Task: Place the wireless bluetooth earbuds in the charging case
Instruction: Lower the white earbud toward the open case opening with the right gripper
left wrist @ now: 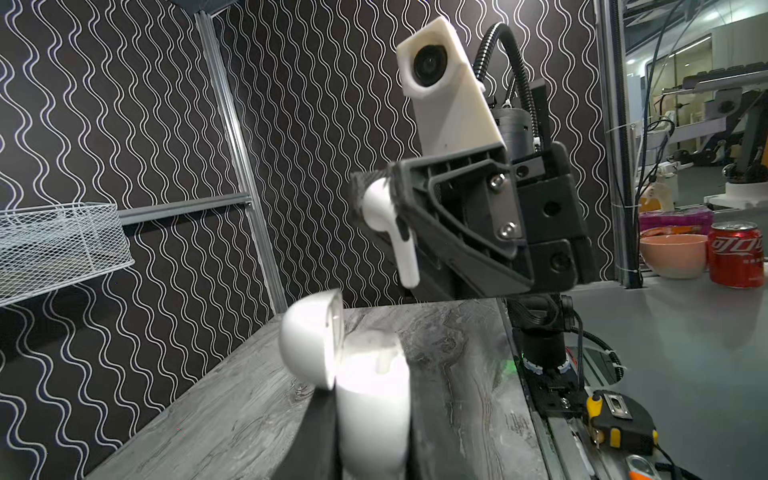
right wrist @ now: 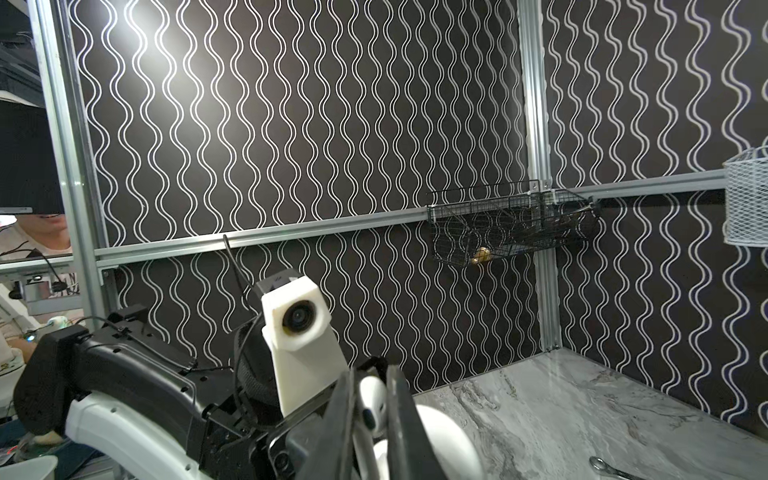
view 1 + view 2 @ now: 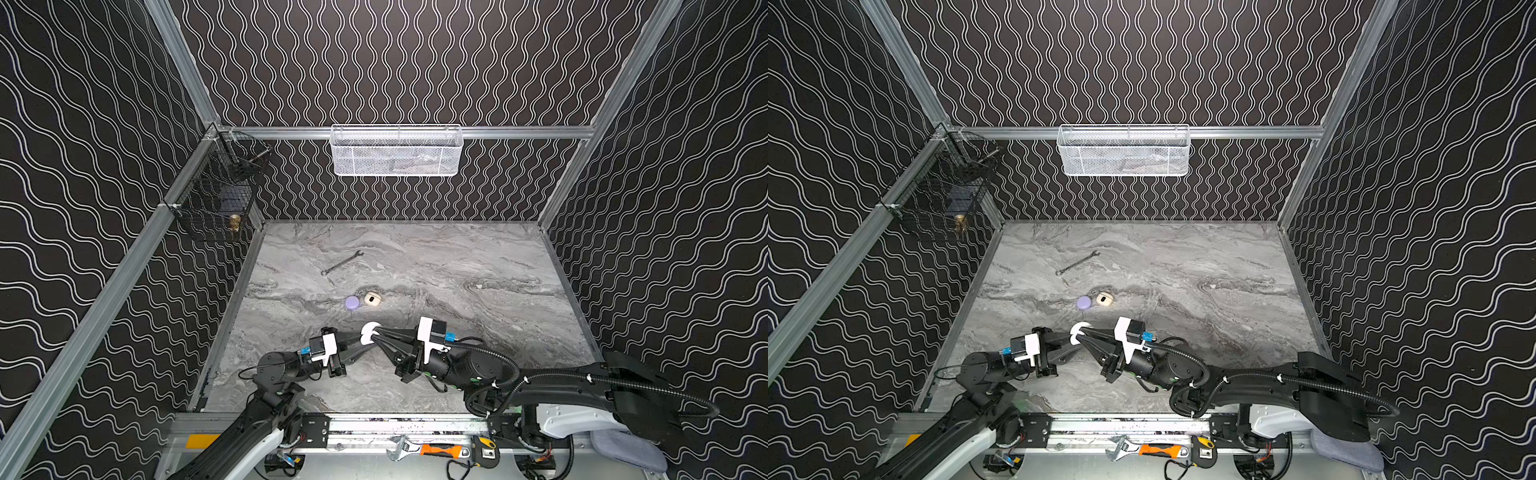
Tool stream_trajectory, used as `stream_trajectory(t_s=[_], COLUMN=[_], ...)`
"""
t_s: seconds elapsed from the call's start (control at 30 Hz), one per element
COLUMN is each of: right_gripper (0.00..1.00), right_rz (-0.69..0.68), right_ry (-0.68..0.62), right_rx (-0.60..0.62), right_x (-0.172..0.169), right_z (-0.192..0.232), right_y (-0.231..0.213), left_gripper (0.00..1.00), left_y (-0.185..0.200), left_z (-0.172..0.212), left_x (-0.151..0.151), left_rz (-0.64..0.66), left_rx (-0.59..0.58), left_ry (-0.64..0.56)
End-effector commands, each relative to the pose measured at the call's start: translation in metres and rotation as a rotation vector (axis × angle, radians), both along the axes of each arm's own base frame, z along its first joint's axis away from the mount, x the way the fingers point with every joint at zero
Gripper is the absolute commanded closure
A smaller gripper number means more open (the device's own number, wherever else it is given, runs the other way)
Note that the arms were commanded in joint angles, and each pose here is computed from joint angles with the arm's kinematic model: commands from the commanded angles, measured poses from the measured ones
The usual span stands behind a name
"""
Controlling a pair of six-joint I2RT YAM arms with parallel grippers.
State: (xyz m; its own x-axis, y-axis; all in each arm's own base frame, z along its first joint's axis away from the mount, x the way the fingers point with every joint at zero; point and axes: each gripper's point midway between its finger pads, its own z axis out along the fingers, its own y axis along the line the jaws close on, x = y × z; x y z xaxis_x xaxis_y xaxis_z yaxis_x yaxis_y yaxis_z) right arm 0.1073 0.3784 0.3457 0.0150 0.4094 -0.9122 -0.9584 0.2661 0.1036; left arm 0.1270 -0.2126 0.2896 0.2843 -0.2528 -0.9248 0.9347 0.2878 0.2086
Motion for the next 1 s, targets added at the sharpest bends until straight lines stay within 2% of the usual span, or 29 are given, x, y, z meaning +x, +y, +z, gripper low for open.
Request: stream_trajectory(t_s=[0.0, 0.53, 0.7, 0.97], right_gripper=[0.91, 0.92, 0.92, 0.93], right_rz=[-0.036, -0.119, -0.094, -0.084], right_ry=[-0.022, -0.017, -0.008, 0.107], right_rx=[0.079, 0.086, 0.086, 0.142], right_x=[0.003, 0.018, 0.016, 0.023], right_z=[0.014, -0.001, -0.004, -0.015], right_y=[-0.010, -0.005, 0.000, -0.006], left_gripper=[1.00, 1.00, 1.00, 1.00], left_y=[0.002, 0.006, 0.007, 0.011], left_z=[0.005, 0.012, 0.012, 0.012], left_x=[0.000, -0.003, -0.002, 0.005], left_rz=[0.011, 0.021, 0.027, 0.076], left_rx=[-0.016, -0.048, -0.057, -0.080], left_ry=[-0.024, -0.031, -0.030, -0.025])
